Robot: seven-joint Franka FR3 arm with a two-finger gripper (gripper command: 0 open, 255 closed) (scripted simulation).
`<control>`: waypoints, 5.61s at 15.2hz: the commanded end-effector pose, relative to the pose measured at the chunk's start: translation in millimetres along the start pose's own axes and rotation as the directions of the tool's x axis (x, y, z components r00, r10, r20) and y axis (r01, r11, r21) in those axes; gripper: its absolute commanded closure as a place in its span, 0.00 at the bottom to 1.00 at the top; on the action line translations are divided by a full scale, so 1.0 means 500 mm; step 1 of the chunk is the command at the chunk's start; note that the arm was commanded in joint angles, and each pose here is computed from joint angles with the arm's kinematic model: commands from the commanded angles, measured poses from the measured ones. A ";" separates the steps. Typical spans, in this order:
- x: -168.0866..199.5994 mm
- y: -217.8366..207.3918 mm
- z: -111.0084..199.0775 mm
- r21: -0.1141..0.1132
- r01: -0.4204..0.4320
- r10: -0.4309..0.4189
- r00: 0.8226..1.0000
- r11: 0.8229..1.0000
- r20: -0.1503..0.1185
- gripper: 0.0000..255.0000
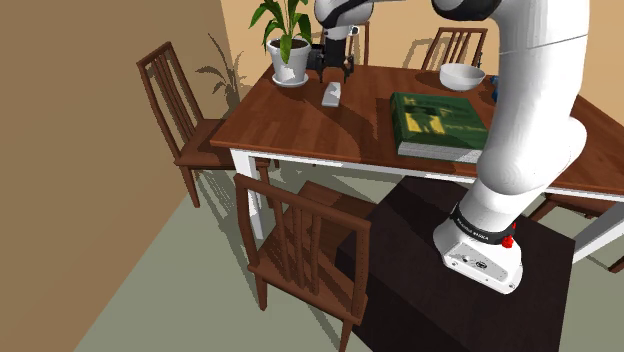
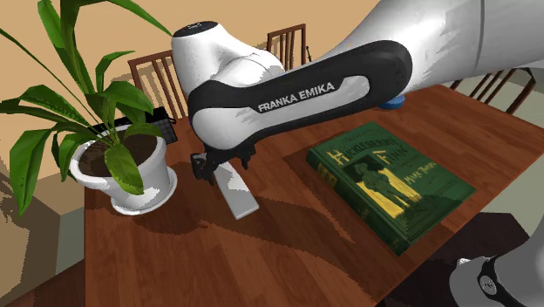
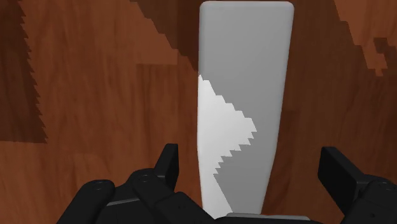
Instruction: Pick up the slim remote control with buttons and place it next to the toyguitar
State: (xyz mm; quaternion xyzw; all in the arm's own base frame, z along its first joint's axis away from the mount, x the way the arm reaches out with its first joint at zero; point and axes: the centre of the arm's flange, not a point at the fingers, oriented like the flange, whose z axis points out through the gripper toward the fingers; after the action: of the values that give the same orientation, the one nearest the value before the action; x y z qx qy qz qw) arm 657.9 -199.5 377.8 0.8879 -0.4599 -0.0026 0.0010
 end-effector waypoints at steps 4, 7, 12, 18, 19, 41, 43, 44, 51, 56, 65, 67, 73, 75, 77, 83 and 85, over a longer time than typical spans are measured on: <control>0.027 0.004 0.052 -0.004 -0.031 0.031 1.000 1.000 0.004 0.00; 0.027 0.005 0.084 -0.004 -0.031 0.031 1.000 1.000 0.004 0.00; 0.027 0.005 0.101 -0.004 -0.031 0.031 1.000 1.000 0.004 0.00; 0.027 0.005 0.101 -0.004 -0.031 0.031 1.000 1.000 0.004 1.00; 0.027 0.005 0.101 -0.004 -0.031 0.031 1.000 1.000 0.004 1.00; 0.026 0.005 -0.058 -0.004 -0.031 0.031 1.000 1.000 0.004 1.00; 0.026 0.005 -0.079 -0.004 -0.031 0.031 1.000 1.000 0.004 1.00; 0.026 0.005 -0.089 -0.004 -0.031 0.031 1.000 1.000 0.004 1.00; 0.008 0.083 -0.130 -0.004 -0.031 0.031 1.000 1.000 0.004 1.00; -0.021 0.211 -0.129 -0.004 -0.031 0.031 1.000 1.000 0.004 1.00; -0.074 0.443 -0.129 -0.004 -0.031 0.031 1.000 1.000 0.004 1.00; -0.086 0.495 -0.129 -0.004 -0.031 0.031 1.000 1.000 0.004 1.00; -0.121 0.649 -0.128 -0.004 -0.031 0.031 1.000 1.000 0.004 1.00; -0.133 0.700 -0.128 -0.004 -0.031 0.031 1.000 1.000 0.004 1.00; -0.145 0.752 -0.128 -0.004 -0.031 0.031 1.000 1.000 0.004 1.00; -0.180 0.906 -0.128 -0.004 -0.031 0.031 1.000 1.000 0.004 1.00; -0.192 0.958 -0.127 -0.004 -0.031 0.031 1.000 1.000 0.004 1.00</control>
State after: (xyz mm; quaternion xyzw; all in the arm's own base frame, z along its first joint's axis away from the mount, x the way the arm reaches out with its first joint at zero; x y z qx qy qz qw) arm 224.4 -392.8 444.7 0.8804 -0.4742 -0.0052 0.0016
